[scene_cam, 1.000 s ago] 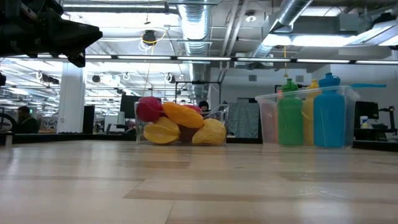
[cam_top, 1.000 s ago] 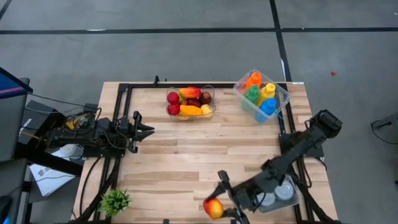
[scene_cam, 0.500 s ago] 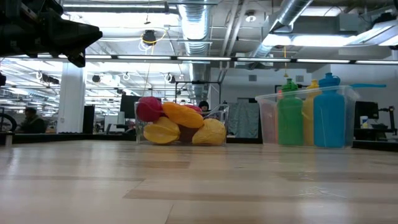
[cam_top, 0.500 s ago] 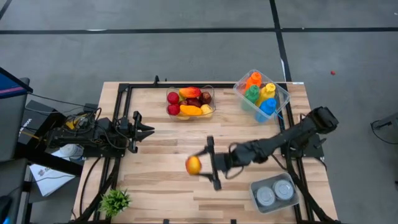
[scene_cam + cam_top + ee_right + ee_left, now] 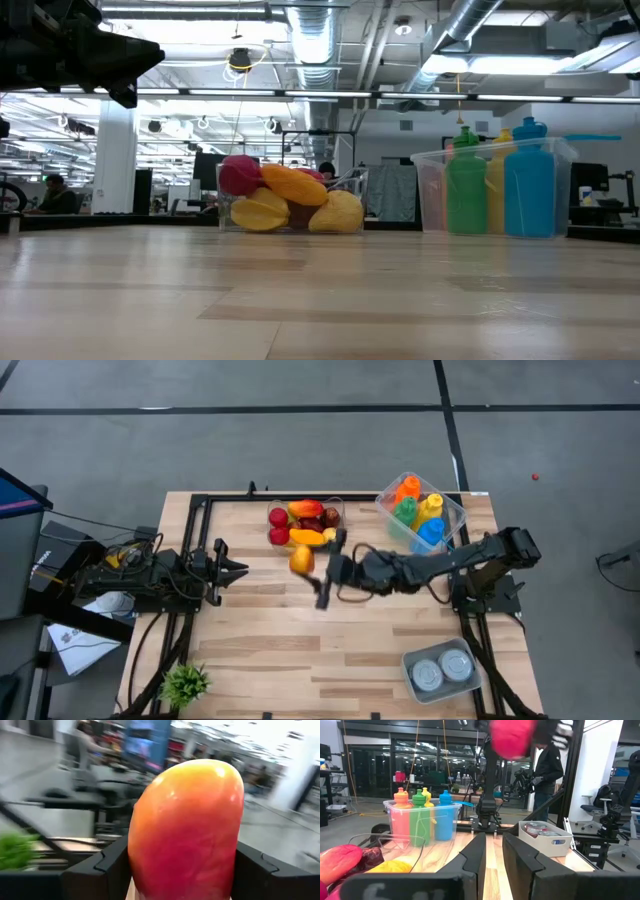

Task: Pick & Place Food Item
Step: Put the red mango into the transparent bin

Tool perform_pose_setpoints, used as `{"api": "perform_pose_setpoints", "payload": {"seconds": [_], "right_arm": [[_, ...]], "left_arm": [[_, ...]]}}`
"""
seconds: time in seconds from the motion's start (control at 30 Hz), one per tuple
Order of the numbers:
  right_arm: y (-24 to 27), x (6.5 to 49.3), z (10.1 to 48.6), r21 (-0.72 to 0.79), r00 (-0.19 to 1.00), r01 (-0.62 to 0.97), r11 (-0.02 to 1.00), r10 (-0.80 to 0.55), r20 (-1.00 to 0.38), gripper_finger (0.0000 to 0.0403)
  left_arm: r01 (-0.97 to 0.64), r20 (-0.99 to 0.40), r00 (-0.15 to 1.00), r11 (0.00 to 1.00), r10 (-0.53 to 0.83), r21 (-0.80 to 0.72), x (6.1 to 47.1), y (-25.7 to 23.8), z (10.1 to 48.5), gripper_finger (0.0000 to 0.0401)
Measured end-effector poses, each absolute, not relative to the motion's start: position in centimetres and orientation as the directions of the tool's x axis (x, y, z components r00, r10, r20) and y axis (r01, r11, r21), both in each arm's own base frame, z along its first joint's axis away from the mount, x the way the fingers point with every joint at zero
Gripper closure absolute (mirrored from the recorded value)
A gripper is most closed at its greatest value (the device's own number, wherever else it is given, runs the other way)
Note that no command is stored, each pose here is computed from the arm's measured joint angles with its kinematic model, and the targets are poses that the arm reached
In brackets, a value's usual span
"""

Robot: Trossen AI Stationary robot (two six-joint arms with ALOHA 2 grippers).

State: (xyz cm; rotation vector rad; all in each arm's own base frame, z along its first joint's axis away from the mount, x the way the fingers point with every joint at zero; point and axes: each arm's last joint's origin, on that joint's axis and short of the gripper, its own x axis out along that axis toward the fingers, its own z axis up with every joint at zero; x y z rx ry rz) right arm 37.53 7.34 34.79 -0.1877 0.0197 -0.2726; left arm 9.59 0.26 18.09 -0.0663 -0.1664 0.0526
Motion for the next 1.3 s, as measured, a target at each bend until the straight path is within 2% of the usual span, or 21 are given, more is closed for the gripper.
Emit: {"api": "perform_pose_setpoints", "payload": {"seconds": [0.23, 0.5, 0.63, 0.83, 1.1, 1.3], "right_arm": [[1.9, 38.1, 36.5, -0.187, 0.888, 0.42, 0.888, -0.445, -0.121, 0.0157], [-5.6, 37.2, 34.4, -0.201, 0.729, 0.569, 0.798, -0.602, -0.327, 0.0157], [-8.4, 37.3, 32.3, -0.195, 0.675, 0.575, 0.795, -0.595, -0.436, 0.0157], [-11.2, 38.6, 28.8, -0.217, 0.628, 0.56, 0.8, -0.58, -0.519, 0.0157], [-12.4, 39.7, 24.9, -0.274, 0.548, 0.533, 0.8, -0.574, -0.609, 0.0157], [-12.6, 39.9, 23.6, -0.288, 0.516, 0.523, 0.802, -0.567, -0.642, 0.0157]], "left_arm": [[-0.047, 0.164, 0.985, 0.996, 0.058, -0.07, 9.6, 0.3, 18.1, 0.0348], [-0.047, 0.164, 0.985, 0.996, 0.058, -0.07, 9.6, 0.3, 18.1, 0.0348], [-0.047, 0.164, 0.985, 0.996, 0.058, -0.07, 9.6, 0.3, 18.1, 0.0348], [-0.047, 0.164, 0.985, 0.996, 0.058, -0.07, 9.6, 0.3, 18.1, 0.0348], [-0.047, 0.164, 0.985, 0.996, 0.058, -0.07, 9.6, 0.3, 18.1, 0.0348], [-0.047, 0.164, 0.985, 0.996, 0.058, -0.07, 9.6, 0.3, 18.1, 0.0348]]}}
